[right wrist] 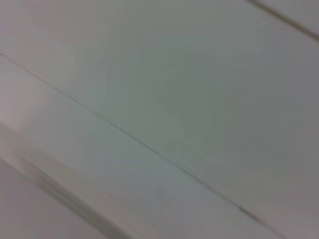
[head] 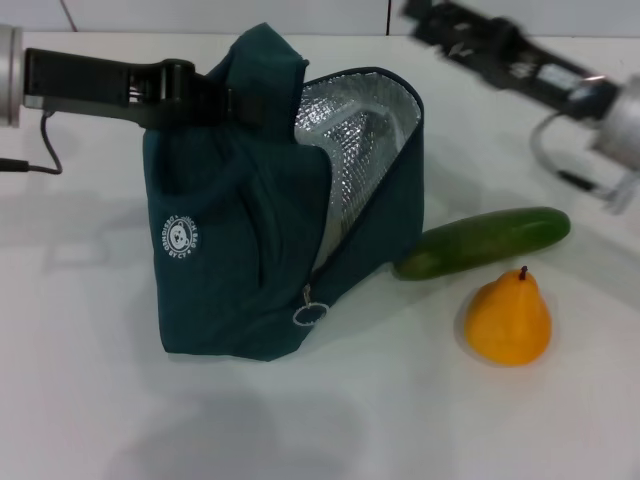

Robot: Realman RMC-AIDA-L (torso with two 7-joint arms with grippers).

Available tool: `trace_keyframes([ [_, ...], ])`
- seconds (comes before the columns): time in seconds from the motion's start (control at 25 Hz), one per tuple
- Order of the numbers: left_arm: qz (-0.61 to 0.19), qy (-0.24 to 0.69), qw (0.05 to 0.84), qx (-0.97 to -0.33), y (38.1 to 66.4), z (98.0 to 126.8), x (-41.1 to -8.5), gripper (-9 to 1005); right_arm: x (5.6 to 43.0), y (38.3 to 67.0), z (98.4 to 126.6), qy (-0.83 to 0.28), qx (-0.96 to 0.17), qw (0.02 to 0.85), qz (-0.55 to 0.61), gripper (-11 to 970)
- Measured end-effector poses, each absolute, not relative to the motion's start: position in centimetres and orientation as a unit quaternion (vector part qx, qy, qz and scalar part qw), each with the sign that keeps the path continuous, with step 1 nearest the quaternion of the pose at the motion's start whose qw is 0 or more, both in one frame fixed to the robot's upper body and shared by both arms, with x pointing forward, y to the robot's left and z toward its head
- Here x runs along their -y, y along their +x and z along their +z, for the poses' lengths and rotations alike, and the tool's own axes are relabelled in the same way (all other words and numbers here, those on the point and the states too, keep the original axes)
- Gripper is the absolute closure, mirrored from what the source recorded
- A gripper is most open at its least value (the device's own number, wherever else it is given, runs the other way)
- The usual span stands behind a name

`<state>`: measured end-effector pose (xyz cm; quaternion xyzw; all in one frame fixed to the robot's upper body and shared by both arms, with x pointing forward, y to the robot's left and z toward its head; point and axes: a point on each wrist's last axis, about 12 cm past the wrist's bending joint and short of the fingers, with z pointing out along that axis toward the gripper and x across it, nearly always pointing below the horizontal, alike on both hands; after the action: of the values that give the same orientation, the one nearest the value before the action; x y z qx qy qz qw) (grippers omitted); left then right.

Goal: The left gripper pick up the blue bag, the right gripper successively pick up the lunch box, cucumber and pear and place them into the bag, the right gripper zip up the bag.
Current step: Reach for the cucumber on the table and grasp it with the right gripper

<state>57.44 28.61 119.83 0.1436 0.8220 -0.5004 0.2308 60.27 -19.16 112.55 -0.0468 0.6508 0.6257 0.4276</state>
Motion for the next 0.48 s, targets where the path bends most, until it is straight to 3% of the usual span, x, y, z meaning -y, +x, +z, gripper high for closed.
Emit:
trace_keyframes([
  [0.12, -0.499, 0.140, 0.231, -0.823, 57.3, 119.7, -28.9, 957, 22.1, 60.3, 113.5, -0.093, -0.648, 0.465, 0.596, 358],
  [0.28, -0.496, 0.139, 0.233, -0.825, 57.2, 119.6, -29.1, 957, 25.8, 61.2, 115.5, -0.172, -0.671, 0.484, 0.535, 247],
  [0.48, -0.495, 0.140, 0.234, -0.825, 57.2, 119.6, -29.2, 957, 27.5, 62.0, 119.1, -0.317, -0.688, 0.465, 0.458, 139],
])
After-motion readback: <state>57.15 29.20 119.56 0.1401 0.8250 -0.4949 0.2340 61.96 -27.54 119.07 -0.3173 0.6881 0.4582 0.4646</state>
